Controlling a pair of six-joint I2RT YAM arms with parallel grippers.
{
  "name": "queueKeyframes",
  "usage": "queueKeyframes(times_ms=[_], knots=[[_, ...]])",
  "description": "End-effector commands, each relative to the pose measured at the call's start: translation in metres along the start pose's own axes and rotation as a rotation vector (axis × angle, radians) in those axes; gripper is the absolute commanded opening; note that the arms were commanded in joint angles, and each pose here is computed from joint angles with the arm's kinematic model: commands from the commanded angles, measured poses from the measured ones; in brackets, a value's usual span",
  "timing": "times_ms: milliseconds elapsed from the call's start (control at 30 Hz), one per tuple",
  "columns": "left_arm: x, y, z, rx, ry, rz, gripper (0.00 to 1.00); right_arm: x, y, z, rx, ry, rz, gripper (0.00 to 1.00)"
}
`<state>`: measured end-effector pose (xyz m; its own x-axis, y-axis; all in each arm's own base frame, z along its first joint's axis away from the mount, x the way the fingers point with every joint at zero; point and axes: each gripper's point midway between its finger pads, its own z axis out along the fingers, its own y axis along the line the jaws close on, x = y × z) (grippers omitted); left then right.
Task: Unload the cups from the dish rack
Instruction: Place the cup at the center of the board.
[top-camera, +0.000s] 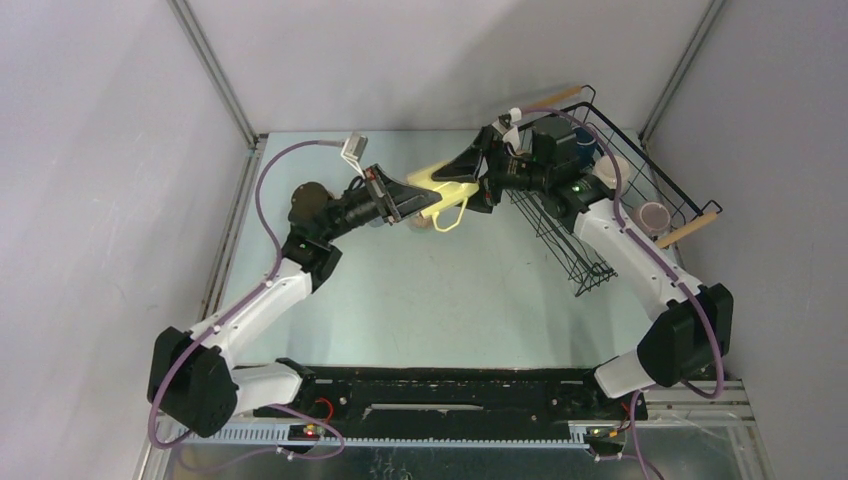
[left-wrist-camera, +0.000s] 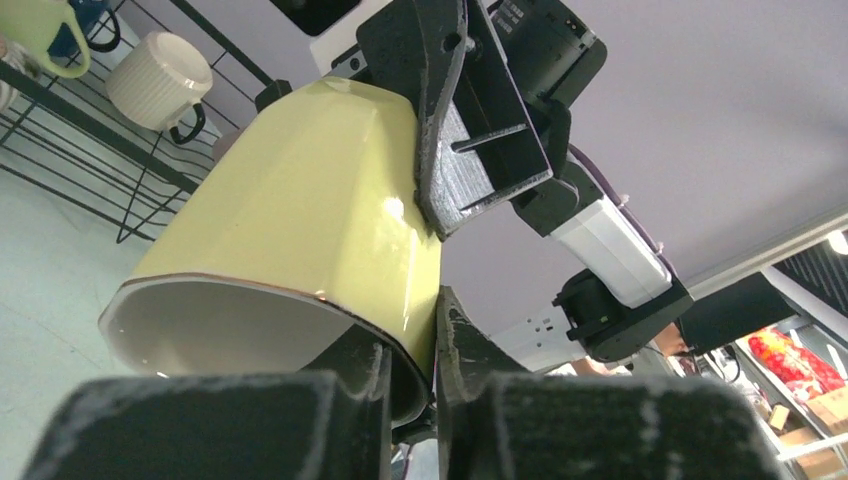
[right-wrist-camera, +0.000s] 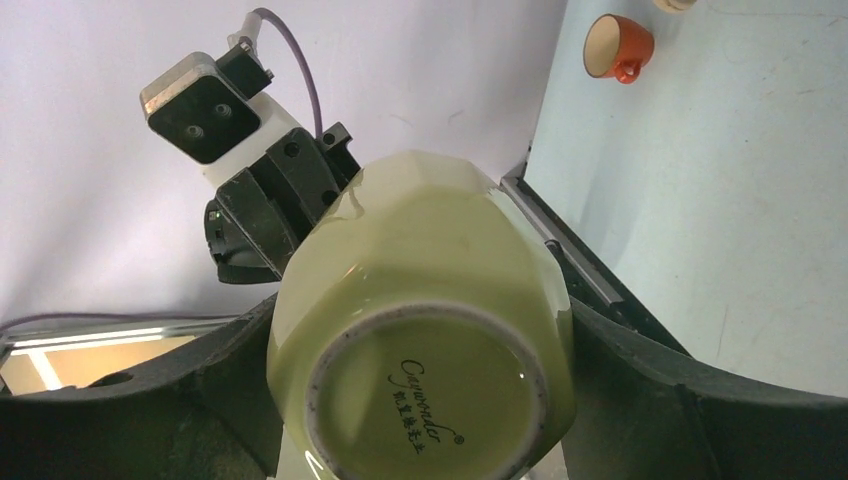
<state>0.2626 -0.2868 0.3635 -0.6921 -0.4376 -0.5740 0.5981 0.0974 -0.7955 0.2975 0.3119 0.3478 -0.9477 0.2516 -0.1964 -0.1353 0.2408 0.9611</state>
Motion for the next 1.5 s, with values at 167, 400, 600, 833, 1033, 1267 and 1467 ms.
queueKeyframes(times_ms=[167, 400, 600, 833, 1033, 1267, 1467], knots=[[-0.005, -0.003, -0.007, -0.008, -0.060, 0.034, 0.00, 0.010, 0.036, -0.015, -0.084, -0.053, -0.134, 0.76], [-0.008, -0.006, -0.011, -0.036, -0.076, 0.043, 0.00, 0.007, 0.019, -0.018, 0.005, -0.098, -0.165, 1.00], [-0.009, -0.001, -0.018, -0.102, -0.081, 0.061, 0.00, 0.008, 0.011, -0.028, 0.064, -0.141, -0.197, 1.00], [-0.009, 0.010, -0.033, -0.216, -0.072, 0.086, 0.00, 0.014, 0.003, -0.043, 0.116, -0.175, -0.235, 1.00], [-0.007, 0.036, -0.066, -0.460, -0.027, 0.181, 0.00, 0.016, -0.003, -0.056, 0.166, -0.201, -0.300, 1.00], [-0.006, 0.075, -0.117, -0.804, 0.032, 0.269, 0.00, 0.010, -0.024, -0.070, 0.284, -0.247, -0.348, 1.00], [-0.006, 0.110, -0.147, -1.038, 0.114, 0.311, 0.00, 0.008, -0.032, -0.076, 0.329, -0.261, -0.381, 1.00]])
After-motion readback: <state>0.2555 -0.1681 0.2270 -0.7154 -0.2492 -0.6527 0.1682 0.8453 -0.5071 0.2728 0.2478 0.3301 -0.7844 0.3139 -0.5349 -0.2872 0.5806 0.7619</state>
